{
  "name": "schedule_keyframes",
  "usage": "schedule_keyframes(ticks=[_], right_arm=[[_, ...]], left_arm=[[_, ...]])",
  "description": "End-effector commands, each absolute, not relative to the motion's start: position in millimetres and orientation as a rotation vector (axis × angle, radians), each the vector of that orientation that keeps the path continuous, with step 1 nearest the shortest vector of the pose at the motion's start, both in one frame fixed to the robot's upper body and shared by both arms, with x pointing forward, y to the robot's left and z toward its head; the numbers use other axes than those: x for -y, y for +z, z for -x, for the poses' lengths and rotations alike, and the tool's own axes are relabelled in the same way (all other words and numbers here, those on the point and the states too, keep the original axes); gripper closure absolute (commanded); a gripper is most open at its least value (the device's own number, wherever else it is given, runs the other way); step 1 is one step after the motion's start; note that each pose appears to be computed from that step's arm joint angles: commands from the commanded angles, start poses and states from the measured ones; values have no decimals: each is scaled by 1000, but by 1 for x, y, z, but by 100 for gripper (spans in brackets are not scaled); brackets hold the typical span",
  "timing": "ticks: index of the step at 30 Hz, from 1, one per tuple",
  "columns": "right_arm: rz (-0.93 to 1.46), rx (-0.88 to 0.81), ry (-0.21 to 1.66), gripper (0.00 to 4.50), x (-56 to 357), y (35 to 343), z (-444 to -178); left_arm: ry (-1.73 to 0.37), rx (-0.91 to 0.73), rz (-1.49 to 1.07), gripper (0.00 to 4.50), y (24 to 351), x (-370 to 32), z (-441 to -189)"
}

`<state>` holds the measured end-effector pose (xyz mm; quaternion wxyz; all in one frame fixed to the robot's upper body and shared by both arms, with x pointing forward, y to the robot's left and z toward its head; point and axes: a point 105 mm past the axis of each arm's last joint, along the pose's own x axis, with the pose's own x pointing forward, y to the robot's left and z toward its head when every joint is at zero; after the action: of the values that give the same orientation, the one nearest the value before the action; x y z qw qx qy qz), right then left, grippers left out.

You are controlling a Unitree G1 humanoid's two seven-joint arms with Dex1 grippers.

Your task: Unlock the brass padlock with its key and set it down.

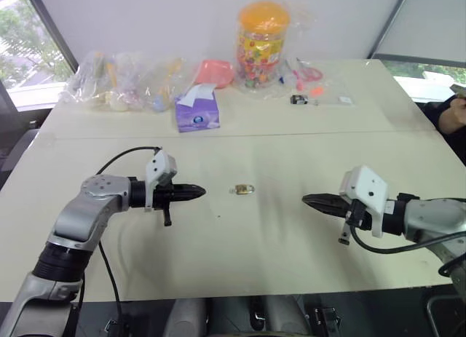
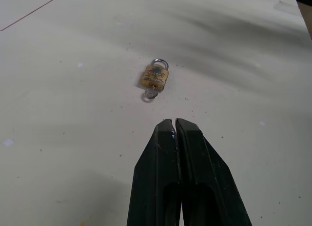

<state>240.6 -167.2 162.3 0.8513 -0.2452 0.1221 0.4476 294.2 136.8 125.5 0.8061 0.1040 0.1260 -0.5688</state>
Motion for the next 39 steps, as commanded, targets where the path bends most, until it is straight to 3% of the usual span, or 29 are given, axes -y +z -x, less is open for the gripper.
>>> schedule_keyframes(ticks=[1,6,7,9,14,15,16,25,39], right_arm=[[548,-212,944,450,164,172,-243],[550,-186,976,450,155,178,-249],[546,-185,995,425,152,178,-252],[544,-167,1055,361,136,180,-260],[582,-203,1130,108,119,166,-280],[599,-219,1142,38,117,160,-285],[608,-236,1159,6,115,155,-290],[635,-278,1244,6,89,129,-328],[627,-386,1282,6,73,81,-349]], left_arm=[[-1223,-217,-244,443,141,-137,-295],[-1227,-213,-236,443,143,-135,-296],[-1230,-214,-234,448,143,-134,-296],[-1244,-216,-236,450,141,-130,-294],[-1234,-202,-231,450,142,-126,-297],[-1230,-198,-230,450,143,-125,-298],[-1224,-194,-232,450,143,-125,-298],[-1194,-187,-247,450,138,-123,-293],[-1169,-186,-256,450,136,-124,-293]])
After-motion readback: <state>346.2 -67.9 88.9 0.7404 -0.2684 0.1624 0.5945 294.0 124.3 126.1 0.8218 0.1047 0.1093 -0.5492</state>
